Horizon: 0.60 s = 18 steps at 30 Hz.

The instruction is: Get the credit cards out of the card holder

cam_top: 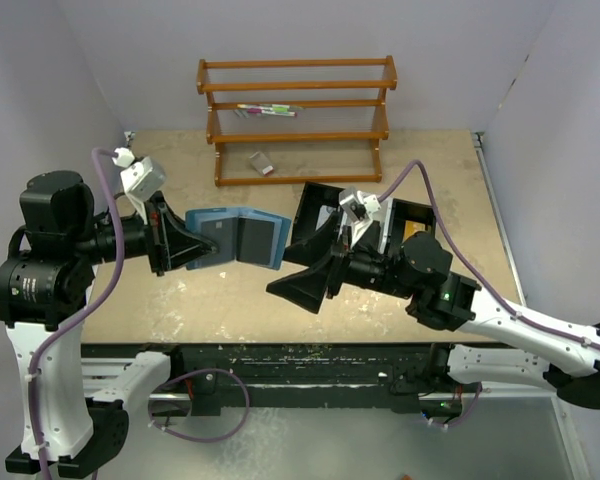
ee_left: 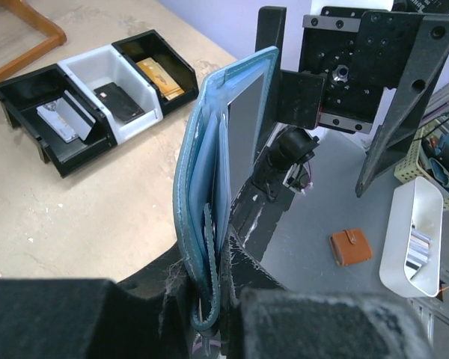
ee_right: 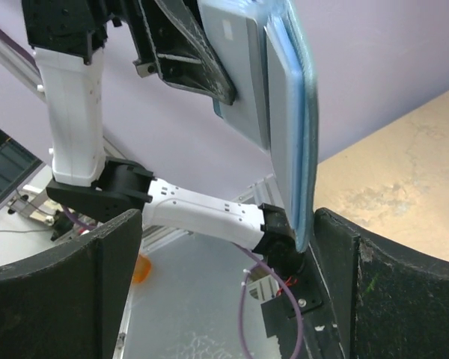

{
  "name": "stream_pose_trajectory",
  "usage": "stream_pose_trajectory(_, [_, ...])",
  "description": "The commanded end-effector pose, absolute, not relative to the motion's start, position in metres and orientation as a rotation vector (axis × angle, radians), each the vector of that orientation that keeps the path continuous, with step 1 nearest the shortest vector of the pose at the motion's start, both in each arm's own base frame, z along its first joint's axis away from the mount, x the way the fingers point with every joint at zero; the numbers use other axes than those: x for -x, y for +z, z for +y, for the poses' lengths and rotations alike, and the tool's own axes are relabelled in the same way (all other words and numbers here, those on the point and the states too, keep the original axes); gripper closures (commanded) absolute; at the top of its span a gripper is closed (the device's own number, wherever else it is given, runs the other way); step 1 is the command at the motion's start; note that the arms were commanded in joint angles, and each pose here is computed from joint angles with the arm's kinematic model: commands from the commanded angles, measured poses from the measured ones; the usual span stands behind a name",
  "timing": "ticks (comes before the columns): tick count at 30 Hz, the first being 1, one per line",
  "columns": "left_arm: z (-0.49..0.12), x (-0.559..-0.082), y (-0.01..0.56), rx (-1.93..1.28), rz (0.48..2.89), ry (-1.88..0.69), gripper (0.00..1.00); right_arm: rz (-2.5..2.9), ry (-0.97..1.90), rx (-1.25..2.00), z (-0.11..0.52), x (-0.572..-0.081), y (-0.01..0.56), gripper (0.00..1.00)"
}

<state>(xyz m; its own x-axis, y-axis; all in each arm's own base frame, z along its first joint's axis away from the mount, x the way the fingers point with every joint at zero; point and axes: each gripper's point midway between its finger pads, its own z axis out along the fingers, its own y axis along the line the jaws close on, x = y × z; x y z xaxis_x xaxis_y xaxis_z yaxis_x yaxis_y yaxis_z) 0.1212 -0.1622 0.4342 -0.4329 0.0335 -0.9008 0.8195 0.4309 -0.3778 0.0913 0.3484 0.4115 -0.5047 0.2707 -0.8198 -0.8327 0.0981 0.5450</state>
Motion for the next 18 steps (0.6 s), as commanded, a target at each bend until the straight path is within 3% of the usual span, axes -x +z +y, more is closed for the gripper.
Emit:
stream_pose_trajectory(1, [-0.163, -0.112, 0.446, -0.766, 1.736, -1.098, 0.98, 1.332, 1.569, 0.547, 0.345, -0.095, 0.446, 0.06])
stream_pose_trajectory(10, [-0.176, -0.080, 0.459, -0.860, 1.661, -1.342, 0.96, 1.336, 1.581, 0.561, 0.355, -0.096, 0.447, 0.48])
stream_pose_trajectory(13, [-0.178, -0.073, 0.462, -0.886, 1.641, -1.396, 0.93, 1.325, 1.583, 0.553, 0.351, -0.095, 0.450, 0.77])
stream_pose_trajectory(15, [-0.178, -0.073, 0.459, -0.888, 1.645, -1.396, 0.80, 1.333, 1.574, 0.547, 0.346, -0.095, 0.454, 1.00])
stream_pose_trajectory(17, [-0.172, -0.090, 0.448, -0.844, 1.694, -1.258, 0.39, 1.394, 1.573, 0.614, 0.342, -0.085, 0.450, 1.00])
stream_pose_trajectory(18, [-0.168, -0.101, 0.442, -0.819, 1.718, -1.164, 0.35, 1.426, 1.565, 0.652, 0.340, -0.080, 0.447, 1.00])
